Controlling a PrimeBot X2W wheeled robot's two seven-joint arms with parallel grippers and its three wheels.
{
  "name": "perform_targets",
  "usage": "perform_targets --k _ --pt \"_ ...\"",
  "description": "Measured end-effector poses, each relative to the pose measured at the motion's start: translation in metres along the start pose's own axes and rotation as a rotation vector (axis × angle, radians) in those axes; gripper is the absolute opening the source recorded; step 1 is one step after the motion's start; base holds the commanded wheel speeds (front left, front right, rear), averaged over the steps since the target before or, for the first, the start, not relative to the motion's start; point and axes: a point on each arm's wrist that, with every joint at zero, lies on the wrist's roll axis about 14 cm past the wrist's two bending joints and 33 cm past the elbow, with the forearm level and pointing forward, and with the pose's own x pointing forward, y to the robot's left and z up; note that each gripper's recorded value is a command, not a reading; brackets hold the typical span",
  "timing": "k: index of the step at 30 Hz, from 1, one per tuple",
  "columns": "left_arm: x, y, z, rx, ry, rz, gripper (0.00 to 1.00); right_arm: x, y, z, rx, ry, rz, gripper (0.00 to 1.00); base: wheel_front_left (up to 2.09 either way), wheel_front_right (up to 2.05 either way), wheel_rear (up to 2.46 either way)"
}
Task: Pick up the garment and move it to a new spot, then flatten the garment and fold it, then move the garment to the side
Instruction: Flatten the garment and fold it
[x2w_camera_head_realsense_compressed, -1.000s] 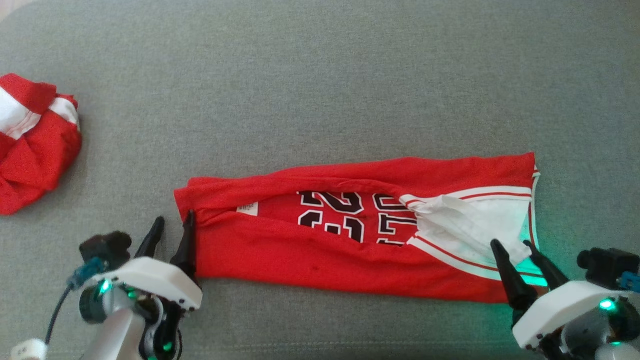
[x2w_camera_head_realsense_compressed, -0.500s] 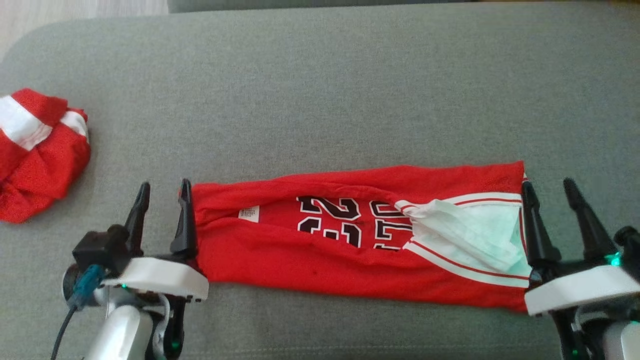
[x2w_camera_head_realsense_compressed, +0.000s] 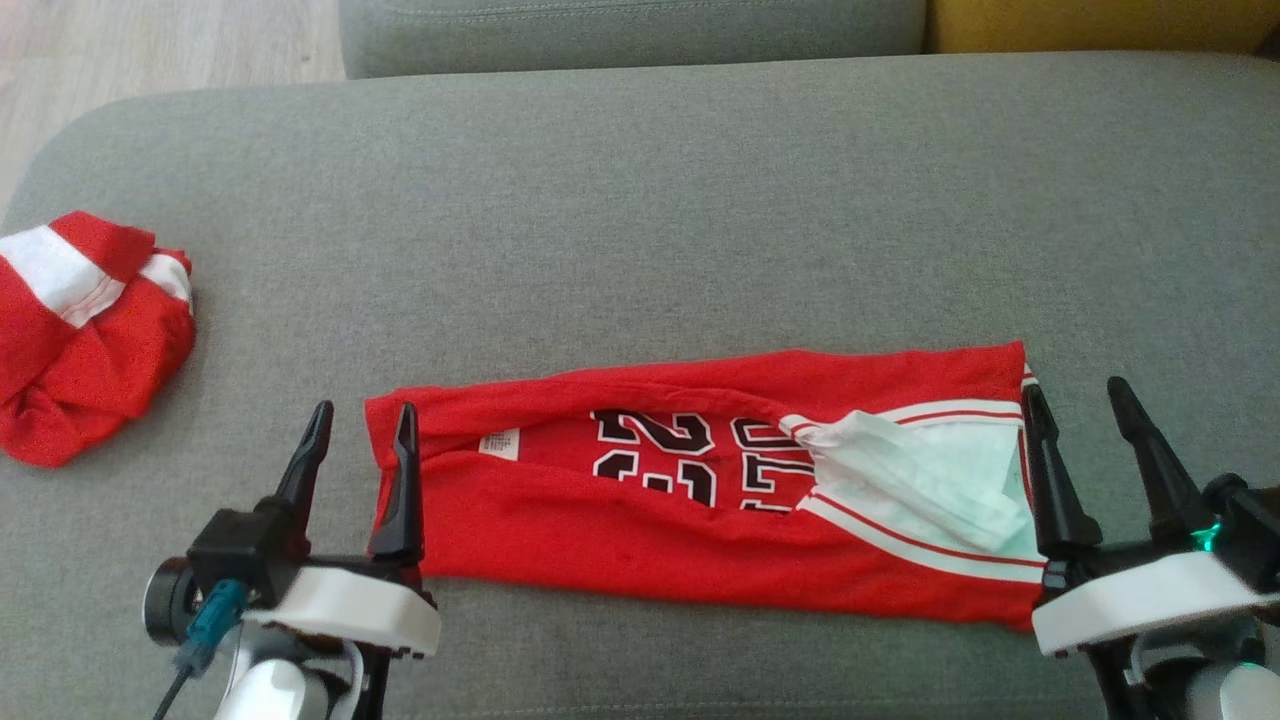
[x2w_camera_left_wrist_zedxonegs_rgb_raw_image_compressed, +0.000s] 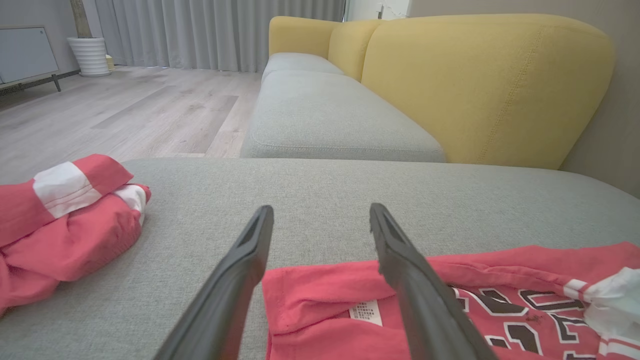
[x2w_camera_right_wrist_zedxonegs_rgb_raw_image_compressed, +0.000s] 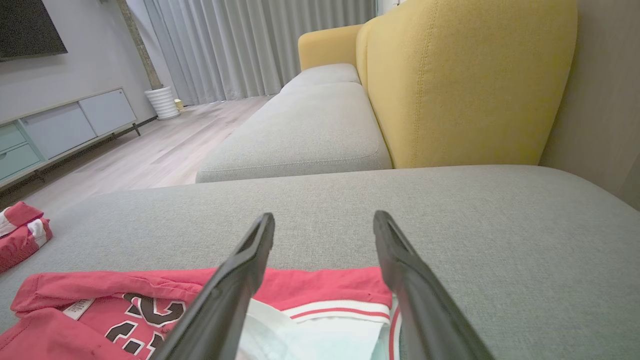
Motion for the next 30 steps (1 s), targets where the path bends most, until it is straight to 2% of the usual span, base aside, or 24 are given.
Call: perform_targets --k 12,22,26,30 --pt "-0.003 0.001 -0.002 0.005 0.008 0.006 1.0 0.003 0.0 -0.016 0.01 0.054 -0.001 1.0 0.0 0.0 0.0" --pt "0.014 -0.003 -0.008 -0.007 0.019 -0.004 1.0 0.024 -0.024 -0.085 0.023 0.313 -0.053 1.0 0.0 0.0 0.0" --pt "0.02 -0.002 -0.014 -0.016 0.035 0.002 1.0 0.019 -0.033 -0.123 0.018 0.481 -0.078 1.0 0.0 0.0 0.0" --pt "0.022 0.0 -0.022 -0.021 0.054 0.006 1.0 0.014 -0.035 -0.145 0.041 0.584 -0.096 1.0 0.0 0.0 0.0"
